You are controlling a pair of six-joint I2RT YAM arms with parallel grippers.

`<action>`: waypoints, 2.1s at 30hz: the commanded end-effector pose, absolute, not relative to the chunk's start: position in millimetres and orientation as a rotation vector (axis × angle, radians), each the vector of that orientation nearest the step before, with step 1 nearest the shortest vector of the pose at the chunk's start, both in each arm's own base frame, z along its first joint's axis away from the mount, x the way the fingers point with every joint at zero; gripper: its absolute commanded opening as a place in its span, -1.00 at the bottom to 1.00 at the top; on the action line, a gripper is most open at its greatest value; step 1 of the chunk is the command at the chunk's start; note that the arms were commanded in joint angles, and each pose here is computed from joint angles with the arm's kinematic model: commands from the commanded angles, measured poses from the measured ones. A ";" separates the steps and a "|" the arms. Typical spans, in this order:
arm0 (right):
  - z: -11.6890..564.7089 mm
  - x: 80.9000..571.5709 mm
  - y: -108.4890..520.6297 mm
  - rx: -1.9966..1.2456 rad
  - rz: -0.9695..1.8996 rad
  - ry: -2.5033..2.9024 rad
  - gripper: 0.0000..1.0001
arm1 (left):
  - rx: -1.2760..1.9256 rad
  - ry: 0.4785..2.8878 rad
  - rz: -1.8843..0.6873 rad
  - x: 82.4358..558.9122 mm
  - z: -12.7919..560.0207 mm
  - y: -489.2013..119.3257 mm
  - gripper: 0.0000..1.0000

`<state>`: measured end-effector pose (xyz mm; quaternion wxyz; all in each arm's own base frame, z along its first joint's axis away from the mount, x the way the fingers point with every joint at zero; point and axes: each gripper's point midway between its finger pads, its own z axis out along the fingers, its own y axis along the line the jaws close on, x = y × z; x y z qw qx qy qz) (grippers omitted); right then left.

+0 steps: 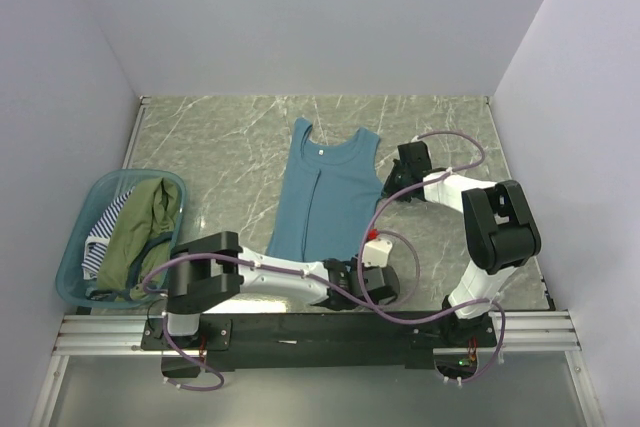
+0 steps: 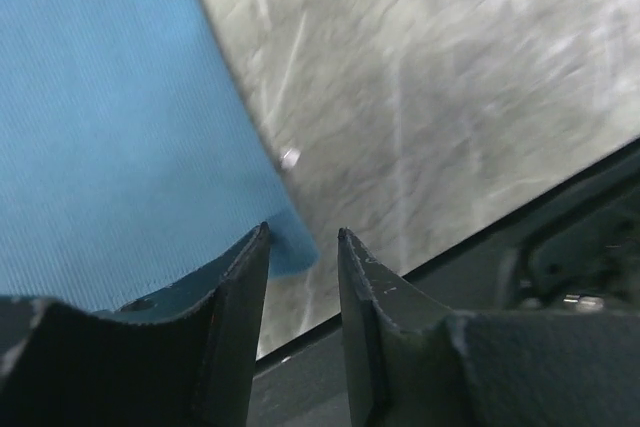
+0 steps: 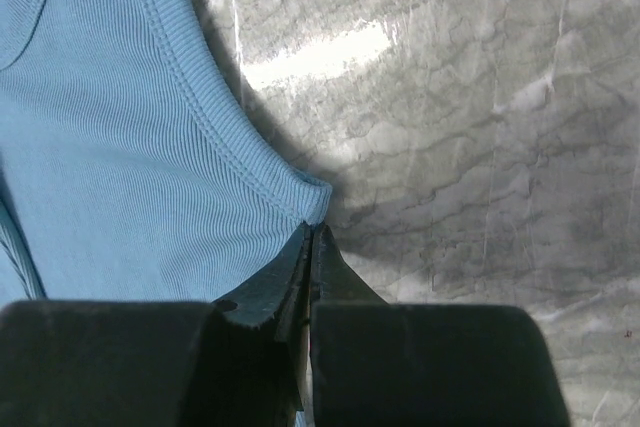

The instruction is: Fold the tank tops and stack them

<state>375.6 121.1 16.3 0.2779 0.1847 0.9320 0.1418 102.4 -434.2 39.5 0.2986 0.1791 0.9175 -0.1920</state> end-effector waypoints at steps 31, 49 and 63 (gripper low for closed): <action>84.7 397.9 139.8 0.374 0.299 2.396 -1.00 | 0.081 2.339 -0.744 115.6 104.4 -373.8 -0.88; 61.9 437.0 253.5 0.169 0.207 2.481 -1.00 | -0.239 2.383 -0.613 130.2 74.5 -277.1 -0.99; 57.2 435.4 275.3 0.113 0.155 2.458 -1.00 | -0.262 2.476 -0.568 126.7 39.0 -256.2 -0.99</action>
